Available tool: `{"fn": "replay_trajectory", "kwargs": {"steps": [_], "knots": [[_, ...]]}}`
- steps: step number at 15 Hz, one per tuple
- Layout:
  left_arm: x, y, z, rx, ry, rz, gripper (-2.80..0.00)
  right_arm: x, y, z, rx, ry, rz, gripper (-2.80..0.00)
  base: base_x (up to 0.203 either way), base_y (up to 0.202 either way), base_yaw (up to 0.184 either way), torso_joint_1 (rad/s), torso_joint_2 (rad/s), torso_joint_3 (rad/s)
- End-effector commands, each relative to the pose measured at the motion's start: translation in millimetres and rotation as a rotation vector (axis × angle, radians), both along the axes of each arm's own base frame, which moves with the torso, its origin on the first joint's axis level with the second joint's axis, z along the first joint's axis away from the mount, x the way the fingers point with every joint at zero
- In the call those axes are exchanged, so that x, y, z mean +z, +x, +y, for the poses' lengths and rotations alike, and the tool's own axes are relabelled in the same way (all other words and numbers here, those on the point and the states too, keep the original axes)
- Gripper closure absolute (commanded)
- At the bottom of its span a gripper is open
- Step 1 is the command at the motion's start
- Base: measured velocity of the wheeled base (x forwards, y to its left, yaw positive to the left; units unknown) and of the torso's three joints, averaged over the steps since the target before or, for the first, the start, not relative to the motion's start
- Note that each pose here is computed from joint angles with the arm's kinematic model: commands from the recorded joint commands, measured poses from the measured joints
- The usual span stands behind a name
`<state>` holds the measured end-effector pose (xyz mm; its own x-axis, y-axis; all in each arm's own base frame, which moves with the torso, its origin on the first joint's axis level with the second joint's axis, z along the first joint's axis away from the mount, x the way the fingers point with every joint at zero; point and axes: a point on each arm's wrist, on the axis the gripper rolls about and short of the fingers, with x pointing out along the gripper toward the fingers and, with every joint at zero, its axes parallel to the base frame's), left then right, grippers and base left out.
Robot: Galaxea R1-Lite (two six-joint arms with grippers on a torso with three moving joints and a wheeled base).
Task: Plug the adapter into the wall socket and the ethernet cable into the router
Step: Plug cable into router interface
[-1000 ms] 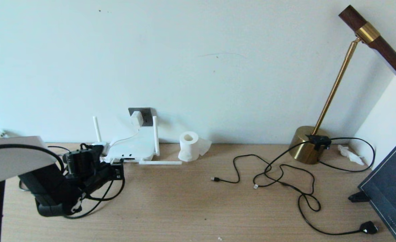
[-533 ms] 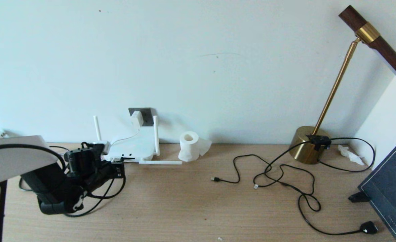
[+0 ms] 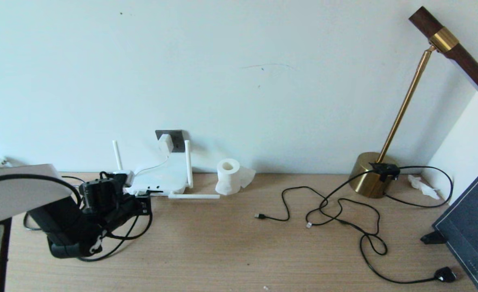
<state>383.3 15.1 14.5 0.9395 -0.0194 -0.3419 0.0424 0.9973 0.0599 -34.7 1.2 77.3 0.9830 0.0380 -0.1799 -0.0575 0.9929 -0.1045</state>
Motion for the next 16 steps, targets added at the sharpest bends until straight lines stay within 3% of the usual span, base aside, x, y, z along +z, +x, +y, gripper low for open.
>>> {"fn": "replay_trajectory", "kwargs": {"steps": [1, 8, 9, 16], "knots": [[-0.1, 2.1, 0.2, 0.001, 0.001, -0.011, 0.0, -0.1, 0.1, 0.0, 0.001, -0.002, 0.003, -2.8, 0.0, 0.0, 0.0, 0.0, 0.0, 0.0], [-4.0, -0.6, 0.1, 0.003, 0.001, 0.006, 0.0, -0.1, 0.1, 0.0, 0.001, 0.0, 0.003, -2.8, 0.0, 0.0, 0.0, 0.0, 0.0, 0.0], [-1.0, -0.9, 0.1, 0.002, 0.001, -0.003, -2.8, -0.1, 0.0, 0.0, 0.001, -0.002, 0.002, -2.8, 0.0, 0.0, 0.0, 0.0, 0.0, 0.0], [7.2, -10.3, 0.2, 0.001, -0.003, -0.007, -2.8, -0.1, 0.1, 0.0, 0.001, 0.0, 0.003, -2.8, 0.0, 0.0, 0.0, 0.0, 0.0, 0.0]]}}
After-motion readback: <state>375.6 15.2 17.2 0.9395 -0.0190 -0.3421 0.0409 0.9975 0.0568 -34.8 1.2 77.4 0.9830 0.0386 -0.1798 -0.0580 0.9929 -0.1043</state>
